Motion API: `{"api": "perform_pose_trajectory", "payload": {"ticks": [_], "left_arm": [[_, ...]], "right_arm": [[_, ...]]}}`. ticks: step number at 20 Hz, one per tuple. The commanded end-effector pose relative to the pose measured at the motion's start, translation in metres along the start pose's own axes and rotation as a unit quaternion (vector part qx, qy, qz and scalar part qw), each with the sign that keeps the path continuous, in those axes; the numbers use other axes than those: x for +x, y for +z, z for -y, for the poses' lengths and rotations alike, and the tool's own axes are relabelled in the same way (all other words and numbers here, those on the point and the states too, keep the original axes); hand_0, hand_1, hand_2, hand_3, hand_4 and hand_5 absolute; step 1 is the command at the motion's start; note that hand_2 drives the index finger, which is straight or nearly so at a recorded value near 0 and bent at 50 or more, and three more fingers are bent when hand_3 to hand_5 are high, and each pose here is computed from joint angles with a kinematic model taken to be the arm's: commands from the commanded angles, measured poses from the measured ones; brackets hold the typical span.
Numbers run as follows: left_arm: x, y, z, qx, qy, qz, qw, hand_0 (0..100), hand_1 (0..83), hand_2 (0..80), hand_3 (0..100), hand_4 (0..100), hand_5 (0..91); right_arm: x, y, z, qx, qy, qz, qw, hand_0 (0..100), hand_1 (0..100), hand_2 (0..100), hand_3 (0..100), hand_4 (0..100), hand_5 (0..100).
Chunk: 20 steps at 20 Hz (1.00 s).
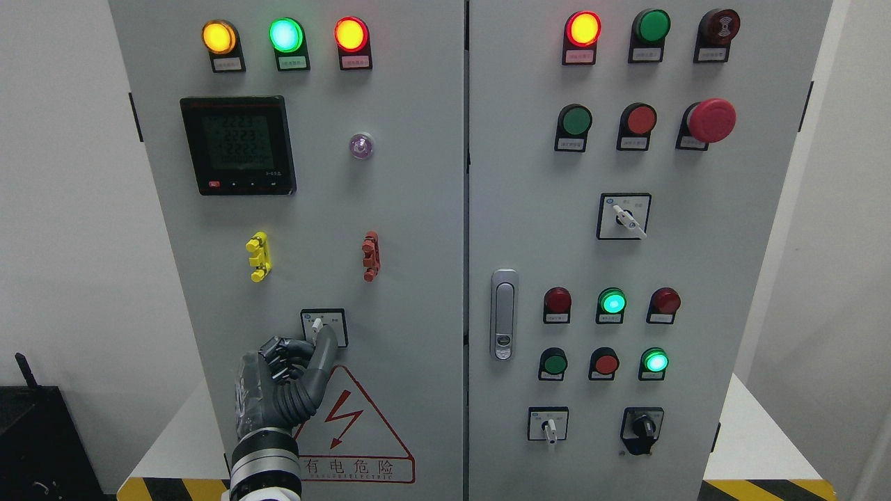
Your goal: Turn on light switch 1
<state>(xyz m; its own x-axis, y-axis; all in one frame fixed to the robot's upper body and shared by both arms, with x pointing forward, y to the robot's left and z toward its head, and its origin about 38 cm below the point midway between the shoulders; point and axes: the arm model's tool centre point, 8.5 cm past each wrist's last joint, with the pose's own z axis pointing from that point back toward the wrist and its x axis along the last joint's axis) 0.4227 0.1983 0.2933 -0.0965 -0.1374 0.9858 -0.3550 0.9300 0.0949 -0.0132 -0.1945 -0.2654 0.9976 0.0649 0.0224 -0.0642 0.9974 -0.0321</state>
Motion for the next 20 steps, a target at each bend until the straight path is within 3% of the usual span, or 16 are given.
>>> {"api": "perform_pose_trajectory", "payload": {"ticks": [1, 20], "left_arm": [[0.0002, 0.0001, 0.0011, -0.005, 0.001, 0.001, 1.0, 74, 52.1, 66.7, 84, 92, 84.9], [0.0003, 0.0003, 0.0017, -0.006, 0.001, 0.001, 1.0, 80, 49.1, 66.1, 84, 93, 85.5]], "right_arm": [[-0.0003, 0.0, -0.0001, 0.0, -0.012, -0.001, 1.0, 0, 0, 0, 0, 0, 0], [-0.0003, 0.0, -0.0001, 0.0, -0.012, -0.001, 1.0, 0, 0, 0, 0, 0, 0]]}}
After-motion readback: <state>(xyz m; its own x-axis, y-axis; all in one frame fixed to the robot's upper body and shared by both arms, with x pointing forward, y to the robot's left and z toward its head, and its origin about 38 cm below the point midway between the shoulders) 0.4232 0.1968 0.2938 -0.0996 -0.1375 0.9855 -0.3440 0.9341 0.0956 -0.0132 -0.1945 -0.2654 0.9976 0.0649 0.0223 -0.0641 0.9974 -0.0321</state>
